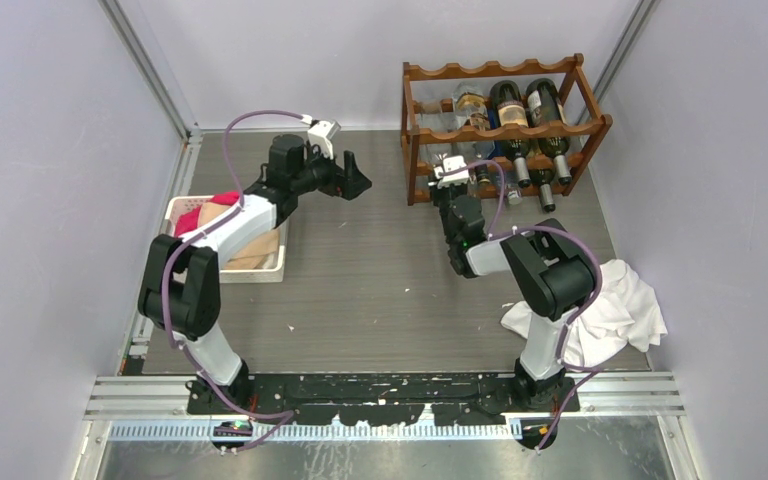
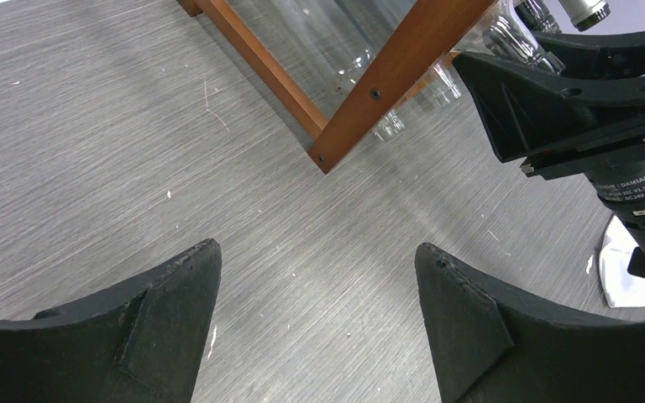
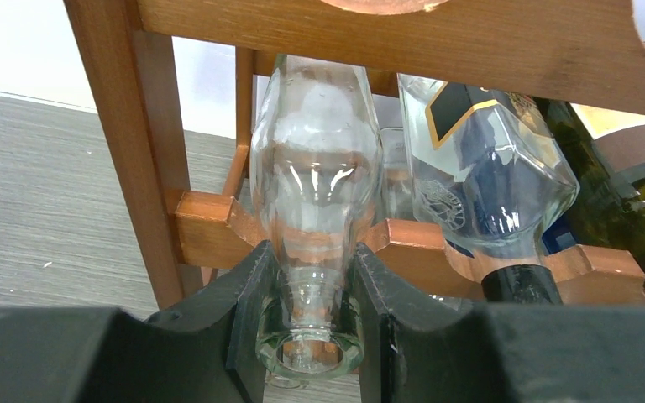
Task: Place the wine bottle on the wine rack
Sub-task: Place the wine bottle in the wine rack.
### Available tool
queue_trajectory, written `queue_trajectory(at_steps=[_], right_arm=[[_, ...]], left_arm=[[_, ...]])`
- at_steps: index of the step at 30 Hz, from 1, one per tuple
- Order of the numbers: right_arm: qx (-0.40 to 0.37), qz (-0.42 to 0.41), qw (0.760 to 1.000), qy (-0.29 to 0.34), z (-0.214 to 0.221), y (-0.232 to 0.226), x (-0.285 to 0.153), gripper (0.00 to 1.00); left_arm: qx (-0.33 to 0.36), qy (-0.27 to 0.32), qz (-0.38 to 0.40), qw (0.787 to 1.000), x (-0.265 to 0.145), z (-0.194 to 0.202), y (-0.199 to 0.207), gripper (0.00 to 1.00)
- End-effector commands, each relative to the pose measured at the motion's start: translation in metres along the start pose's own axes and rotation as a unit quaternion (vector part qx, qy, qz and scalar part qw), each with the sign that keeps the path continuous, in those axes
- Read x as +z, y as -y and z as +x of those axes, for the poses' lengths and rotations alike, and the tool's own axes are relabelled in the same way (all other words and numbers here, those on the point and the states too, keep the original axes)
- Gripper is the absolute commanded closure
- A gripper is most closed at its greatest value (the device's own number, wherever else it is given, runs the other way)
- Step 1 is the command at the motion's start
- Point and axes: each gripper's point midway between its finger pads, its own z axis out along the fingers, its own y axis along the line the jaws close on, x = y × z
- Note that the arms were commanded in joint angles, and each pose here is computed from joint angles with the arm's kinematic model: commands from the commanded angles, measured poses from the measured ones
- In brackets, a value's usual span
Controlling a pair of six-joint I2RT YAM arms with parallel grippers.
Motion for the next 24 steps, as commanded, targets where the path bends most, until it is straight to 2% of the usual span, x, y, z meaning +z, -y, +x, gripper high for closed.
queue_trajectory(at_steps=[1, 13, 22, 24], right_arm=[[0.052, 0.031, 0.990, 0.125, -0.076, 0.016, 0.017, 0.99], [0.062, 0.040, 0.987, 0.143, -0.086, 0.015, 0.038, 0.99], [0.071, 0.040, 0.992, 0.101, -0.050, 0.007, 0.047, 0.98], [0.074, 0.043, 0.992, 0.089, -0.042, 0.006, 0.049, 0.94]], left_arm=[[0.005, 0.028, 0.017, 0.999, 0.001, -0.026, 0.005, 0.16], [-0.003, 0.026, 0.022, 0.999, 0.003, -0.028, -0.003, 0.16], [-0.013, 0.021, 0.027, 0.999, 0.004, -0.027, -0.008, 0.16], [-0.013, 0.021, 0.026, 0.999, 0.003, -0.028, -0.009, 0.16]])
